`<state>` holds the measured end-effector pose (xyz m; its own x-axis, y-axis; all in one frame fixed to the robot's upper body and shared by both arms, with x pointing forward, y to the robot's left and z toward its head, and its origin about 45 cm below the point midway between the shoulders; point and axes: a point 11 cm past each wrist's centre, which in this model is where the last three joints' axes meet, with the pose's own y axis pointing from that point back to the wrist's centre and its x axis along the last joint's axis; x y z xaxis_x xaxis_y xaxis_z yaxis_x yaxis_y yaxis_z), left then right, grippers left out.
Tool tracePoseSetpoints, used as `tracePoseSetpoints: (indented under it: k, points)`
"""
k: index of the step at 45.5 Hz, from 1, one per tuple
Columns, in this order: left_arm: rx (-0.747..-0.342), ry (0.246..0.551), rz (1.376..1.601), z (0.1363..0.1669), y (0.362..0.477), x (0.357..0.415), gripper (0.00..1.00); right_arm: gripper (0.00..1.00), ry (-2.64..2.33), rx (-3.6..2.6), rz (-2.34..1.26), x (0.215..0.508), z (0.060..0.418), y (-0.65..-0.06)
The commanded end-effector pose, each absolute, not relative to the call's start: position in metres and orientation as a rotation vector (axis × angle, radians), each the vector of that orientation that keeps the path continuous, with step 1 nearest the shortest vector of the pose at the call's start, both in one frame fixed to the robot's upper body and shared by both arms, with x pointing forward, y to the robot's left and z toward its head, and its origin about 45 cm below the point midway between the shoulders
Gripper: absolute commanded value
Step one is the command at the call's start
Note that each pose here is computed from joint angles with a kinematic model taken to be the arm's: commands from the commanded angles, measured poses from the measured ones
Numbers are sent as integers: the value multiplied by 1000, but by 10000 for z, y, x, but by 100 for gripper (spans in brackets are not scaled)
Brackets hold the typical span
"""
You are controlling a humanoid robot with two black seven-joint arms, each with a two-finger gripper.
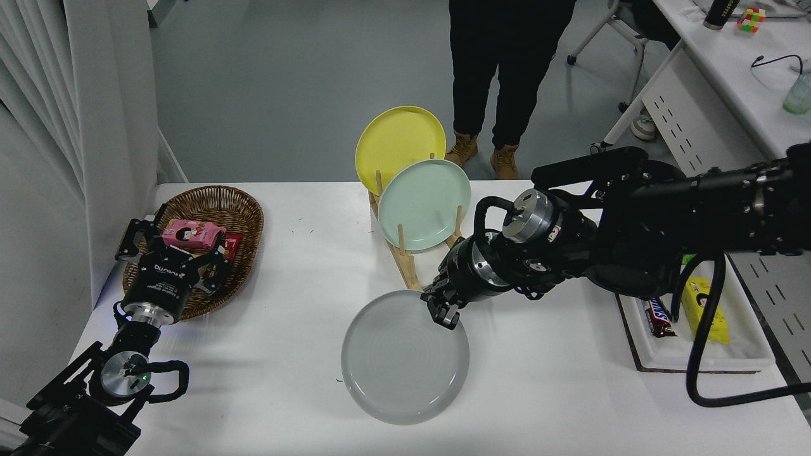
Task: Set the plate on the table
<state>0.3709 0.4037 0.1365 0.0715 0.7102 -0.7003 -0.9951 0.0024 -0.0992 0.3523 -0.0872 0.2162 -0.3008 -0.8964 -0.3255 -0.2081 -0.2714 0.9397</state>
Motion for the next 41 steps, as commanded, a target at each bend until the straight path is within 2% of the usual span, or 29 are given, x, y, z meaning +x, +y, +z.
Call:
tracePoseSetpoints:
  k: [1,41]
  points:
    - [-679,534,1441,1366,4037,3710,98,0,-1416,1278,-1684,3392,1964,-907]
    - [-679,534,1441,1364,4039,3708,98,0,-1476,1100,-1884,3440,1472,-1131]
